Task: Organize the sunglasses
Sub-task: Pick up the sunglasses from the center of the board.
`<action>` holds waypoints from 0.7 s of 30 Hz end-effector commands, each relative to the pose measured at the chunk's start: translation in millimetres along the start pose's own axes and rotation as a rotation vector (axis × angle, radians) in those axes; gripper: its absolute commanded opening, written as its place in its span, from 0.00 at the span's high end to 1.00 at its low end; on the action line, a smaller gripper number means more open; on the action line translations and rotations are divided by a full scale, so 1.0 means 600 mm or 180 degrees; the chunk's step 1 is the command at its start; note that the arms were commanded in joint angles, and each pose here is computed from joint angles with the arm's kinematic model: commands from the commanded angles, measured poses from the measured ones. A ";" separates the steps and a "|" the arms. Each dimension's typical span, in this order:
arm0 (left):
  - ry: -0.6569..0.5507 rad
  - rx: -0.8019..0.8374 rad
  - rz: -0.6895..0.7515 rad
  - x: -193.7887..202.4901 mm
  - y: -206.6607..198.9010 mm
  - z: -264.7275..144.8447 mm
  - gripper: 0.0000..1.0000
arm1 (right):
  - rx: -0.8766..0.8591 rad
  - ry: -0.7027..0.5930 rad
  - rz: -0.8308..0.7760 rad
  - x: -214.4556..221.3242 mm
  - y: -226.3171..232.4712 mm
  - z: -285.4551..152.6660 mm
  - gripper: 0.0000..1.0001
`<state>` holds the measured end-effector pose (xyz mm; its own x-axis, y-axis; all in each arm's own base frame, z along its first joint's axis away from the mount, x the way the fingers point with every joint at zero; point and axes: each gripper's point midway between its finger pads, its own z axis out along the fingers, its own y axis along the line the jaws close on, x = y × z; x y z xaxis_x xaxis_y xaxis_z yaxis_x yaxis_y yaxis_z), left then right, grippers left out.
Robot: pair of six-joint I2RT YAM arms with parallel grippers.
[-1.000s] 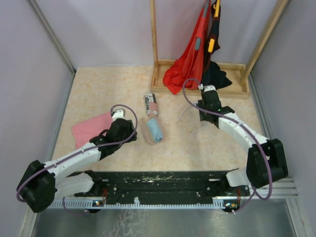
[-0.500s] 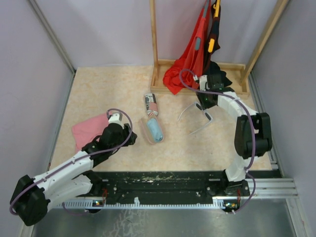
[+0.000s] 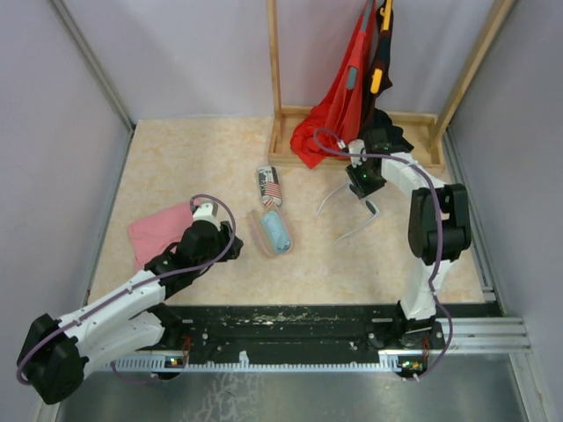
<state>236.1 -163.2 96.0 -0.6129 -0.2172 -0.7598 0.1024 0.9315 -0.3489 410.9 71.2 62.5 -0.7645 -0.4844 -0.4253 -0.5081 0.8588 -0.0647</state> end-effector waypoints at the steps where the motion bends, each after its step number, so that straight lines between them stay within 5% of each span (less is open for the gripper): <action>1: -0.0054 -0.0003 0.0037 -0.007 0.002 -0.002 0.44 | 0.0077 -0.0053 -0.0058 -0.021 -0.016 -0.013 0.68; 21: -0.0081 0.0005 0.0060 -0.016 -0.002 -0.004 0.44 | 0.0105 -0.0001 -0.0078 -0.027 -0.026 0.007 0.77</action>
<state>236.2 -162.7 96.2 -0.6105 -0.2066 -0.7646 0.1101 0.9339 -0.3402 415.8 63.2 57.0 -0.7729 -0.5064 -0.3822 -0.5104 0.8541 -0.0995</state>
